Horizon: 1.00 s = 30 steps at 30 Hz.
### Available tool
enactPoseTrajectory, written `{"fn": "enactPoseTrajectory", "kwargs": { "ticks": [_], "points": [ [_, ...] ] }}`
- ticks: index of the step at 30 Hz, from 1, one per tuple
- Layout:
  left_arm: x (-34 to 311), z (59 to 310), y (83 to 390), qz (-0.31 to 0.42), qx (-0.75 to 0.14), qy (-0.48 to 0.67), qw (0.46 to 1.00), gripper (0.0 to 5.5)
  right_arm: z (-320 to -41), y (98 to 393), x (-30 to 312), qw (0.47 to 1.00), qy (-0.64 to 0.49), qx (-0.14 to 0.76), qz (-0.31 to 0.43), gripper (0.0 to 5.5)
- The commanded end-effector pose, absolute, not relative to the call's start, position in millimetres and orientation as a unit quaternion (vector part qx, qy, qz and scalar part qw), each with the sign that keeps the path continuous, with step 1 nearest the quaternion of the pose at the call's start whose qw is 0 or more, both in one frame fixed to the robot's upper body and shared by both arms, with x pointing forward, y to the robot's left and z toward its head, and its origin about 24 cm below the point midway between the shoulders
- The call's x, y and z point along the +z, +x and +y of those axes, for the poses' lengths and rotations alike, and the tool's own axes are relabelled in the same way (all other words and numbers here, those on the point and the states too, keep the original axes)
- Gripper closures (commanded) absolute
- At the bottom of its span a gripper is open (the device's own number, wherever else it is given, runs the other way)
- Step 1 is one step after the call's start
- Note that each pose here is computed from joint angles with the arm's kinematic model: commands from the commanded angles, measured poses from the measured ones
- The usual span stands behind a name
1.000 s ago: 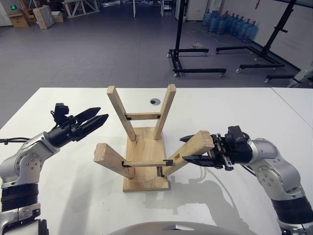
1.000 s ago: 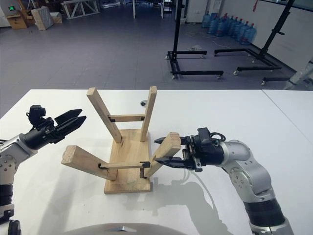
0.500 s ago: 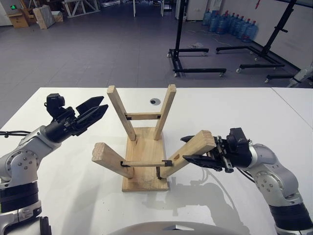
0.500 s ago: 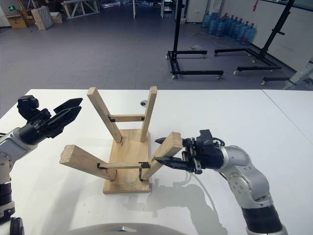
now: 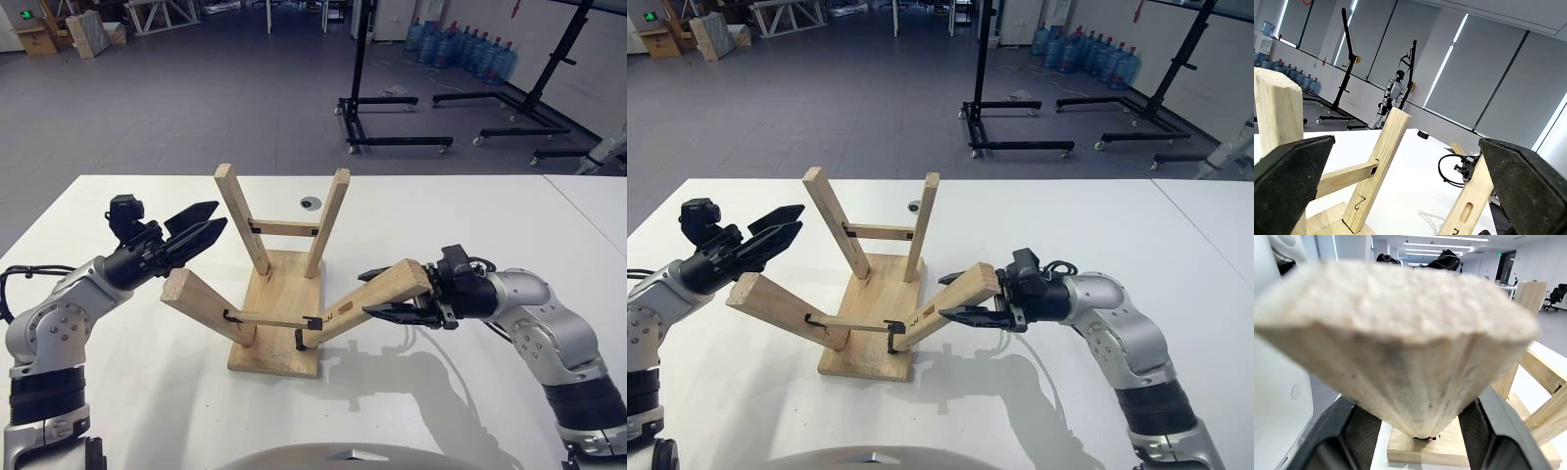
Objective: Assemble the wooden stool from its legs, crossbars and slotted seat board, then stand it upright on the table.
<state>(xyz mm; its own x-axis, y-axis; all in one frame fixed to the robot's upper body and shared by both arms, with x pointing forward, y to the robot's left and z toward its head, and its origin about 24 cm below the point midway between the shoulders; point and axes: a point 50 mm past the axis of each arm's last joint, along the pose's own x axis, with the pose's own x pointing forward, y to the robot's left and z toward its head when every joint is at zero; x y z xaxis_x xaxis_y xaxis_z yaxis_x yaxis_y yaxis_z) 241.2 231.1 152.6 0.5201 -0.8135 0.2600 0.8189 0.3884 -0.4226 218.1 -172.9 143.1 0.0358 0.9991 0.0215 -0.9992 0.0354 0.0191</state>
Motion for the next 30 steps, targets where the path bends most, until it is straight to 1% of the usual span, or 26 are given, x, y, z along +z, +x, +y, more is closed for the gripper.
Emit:
{"fn": "enactPoseTrajectory", "kwargs": {
  "ticks": [1, 3, 6, 10, 13, 20, 23, 26, 30],
  "points": [
    [152, 222, 235, -0.011, -0.490, -0.248, 0.835, 0.10, -172, 211, 158, 0.719, 0.006, 0.694, 0.031, 3.46],
    [152, 215, 230, -0.015, -0.495, -0.252, 0.831, 0.10, -170, 206, 164, 0.719, -0.004, 0.692, 0.055, 3.46],
    [151, 209, 226, -0.018, -0.494, -0.257, 0.830, 0.10, -165, 205, 167, 0.724, -0.021, 0.685, 0.075, 3.46],
    [153, 209, 227, -0.019, -0.493, -0.254, 0.832, 0.10, -165, 212, 158, 0.740, -0.049, 0.663, 0.102, 3.46],
    [155, 210, 229, -0.019, -0.495, -0.249, 0.832, 0.10, -169, 217, 155, 0.748, -0.071, 0.651, 0.108, 3.46],
    [154, 210, 226, -0.020, -0.493, -0.247, 0.834, 0.10, -173, 218, 163, 0.737, -0.107, 0.654, 0.133, 3.46],
    [154, 209, 226, -0.020, -0.492, -0.248, 0.834, 0.10, -168, 218, 169, 0.737, -0.126, 0.651, 0.133, 3.46],
    [153, 208, 225, -0.021, -0.491, -0.249, 0.835, 0.10, -155, 215, 176, 0.736, -0.143, 0.648, 0.133, 3.46],
    [153, 205, 226, -0.021, -0.494, -0.250, 0.833, 0.10, -146, 211, 178, 0.740, -0.152, 0.641, 0.135, 3.46]
  ]
}}
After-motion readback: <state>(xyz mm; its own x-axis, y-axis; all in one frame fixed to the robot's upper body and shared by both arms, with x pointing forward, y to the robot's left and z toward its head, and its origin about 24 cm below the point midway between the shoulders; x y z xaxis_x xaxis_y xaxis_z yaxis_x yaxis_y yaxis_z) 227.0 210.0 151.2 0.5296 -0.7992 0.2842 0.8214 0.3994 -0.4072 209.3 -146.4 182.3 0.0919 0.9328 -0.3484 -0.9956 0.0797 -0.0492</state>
